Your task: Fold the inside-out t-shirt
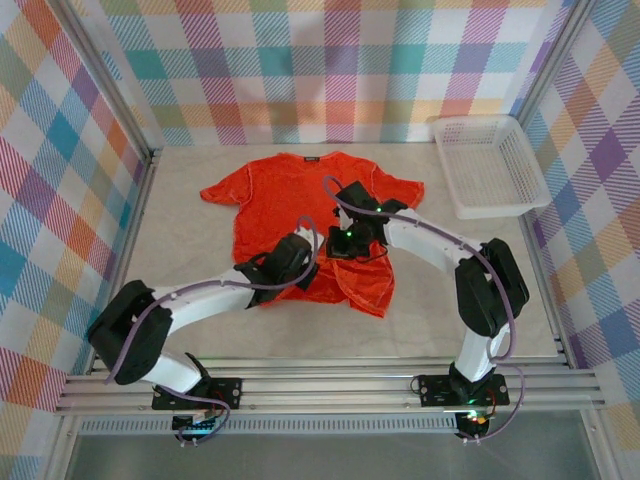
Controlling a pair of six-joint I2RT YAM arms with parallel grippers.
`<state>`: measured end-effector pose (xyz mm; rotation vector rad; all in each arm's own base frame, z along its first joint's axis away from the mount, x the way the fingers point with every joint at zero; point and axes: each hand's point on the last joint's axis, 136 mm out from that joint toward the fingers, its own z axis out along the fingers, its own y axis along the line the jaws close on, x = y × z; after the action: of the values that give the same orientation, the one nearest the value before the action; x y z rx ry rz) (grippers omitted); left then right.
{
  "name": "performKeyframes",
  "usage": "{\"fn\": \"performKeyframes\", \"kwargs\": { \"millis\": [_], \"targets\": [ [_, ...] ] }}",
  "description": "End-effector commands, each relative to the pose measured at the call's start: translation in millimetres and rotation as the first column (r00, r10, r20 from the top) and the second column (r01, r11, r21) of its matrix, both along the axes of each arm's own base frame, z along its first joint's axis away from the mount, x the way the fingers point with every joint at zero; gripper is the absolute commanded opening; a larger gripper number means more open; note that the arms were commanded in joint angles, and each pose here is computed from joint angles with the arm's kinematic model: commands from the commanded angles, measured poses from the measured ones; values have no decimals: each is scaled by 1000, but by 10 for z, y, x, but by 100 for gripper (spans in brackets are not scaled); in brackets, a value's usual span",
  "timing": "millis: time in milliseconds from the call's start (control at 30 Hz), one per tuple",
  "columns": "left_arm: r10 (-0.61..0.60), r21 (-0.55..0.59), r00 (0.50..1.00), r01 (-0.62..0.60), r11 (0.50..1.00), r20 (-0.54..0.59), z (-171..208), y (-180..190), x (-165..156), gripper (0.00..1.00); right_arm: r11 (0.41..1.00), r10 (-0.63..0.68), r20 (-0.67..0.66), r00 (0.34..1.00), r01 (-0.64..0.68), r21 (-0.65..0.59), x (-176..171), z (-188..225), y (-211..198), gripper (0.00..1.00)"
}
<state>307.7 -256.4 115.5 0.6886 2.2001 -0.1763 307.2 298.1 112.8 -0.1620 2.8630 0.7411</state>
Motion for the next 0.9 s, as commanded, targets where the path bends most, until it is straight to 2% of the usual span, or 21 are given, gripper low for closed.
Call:
{"fn": "performKeyframes", "kwargs": {
  "millis": [0, 100, 133, 200, 233, 333, 400, 533, 633, 733, 867],
  "targets": [
    [-6, -34, 999, 5, 999, -40, 378, -60, -95, 0, 996, 12, 99, 995, -4, -86, 240, 110, -247, 9],
    [14, -71, 998, -19, 997, -67, 536, -152, -15, 0, 995, -3, 137, 991, 17, -95, 530, 161, -342, 18],
    [15, -86, 996, -22, 996, -87, 563, -180, 17, 0, 995, -11, 142, 990, 25, -95, 593, 163, -363, 24],
    [17, -125, 989, -36, 992, -148, 609, -230, 112, 0, 995, -36, 146, 989, 50, -90, 716, 203, -426, 50],
    [21, -138, 984, -45, 989, -175, 636, -242, 152, 0, 994, -48, 146, 988, 62, -93, 721, 231, -459, 51],
    [42, -153, 964, -85, 985, -262, 677, -242, 260, 0, 994, -86, 139, 987, 94, -57, 551, 316, -525, 50],
    [42, -169, 954, -96, 981, -297, 726, -263, 293, 0, 994, -111, 120, 987, 108, 28, 305, 359, -502, 46],
    [38, -195, 953, -100, 976, -299, 821, -291, 310, 0, 986, -123, 154, 980, 104, 127, -219, 361, -350, 31],
    [46, -196, 953, -109, 975, -301, 841, -280, 316, 0, 982, -118, 169, 979, 90, 168, -474, 282, -155, 22],
    [52, -201, 949, -119, 972, -310, 869, -282, 312, 0, 983, -111, 203, 973, 78, 167, -560, 176, 12, 19],
    [64, -212, 942, -139, 967, -328, 938, -283, 296, 0, 972, -178, 192, 965, 141, 188, -373, -67, 196, 14]
  ]
}}
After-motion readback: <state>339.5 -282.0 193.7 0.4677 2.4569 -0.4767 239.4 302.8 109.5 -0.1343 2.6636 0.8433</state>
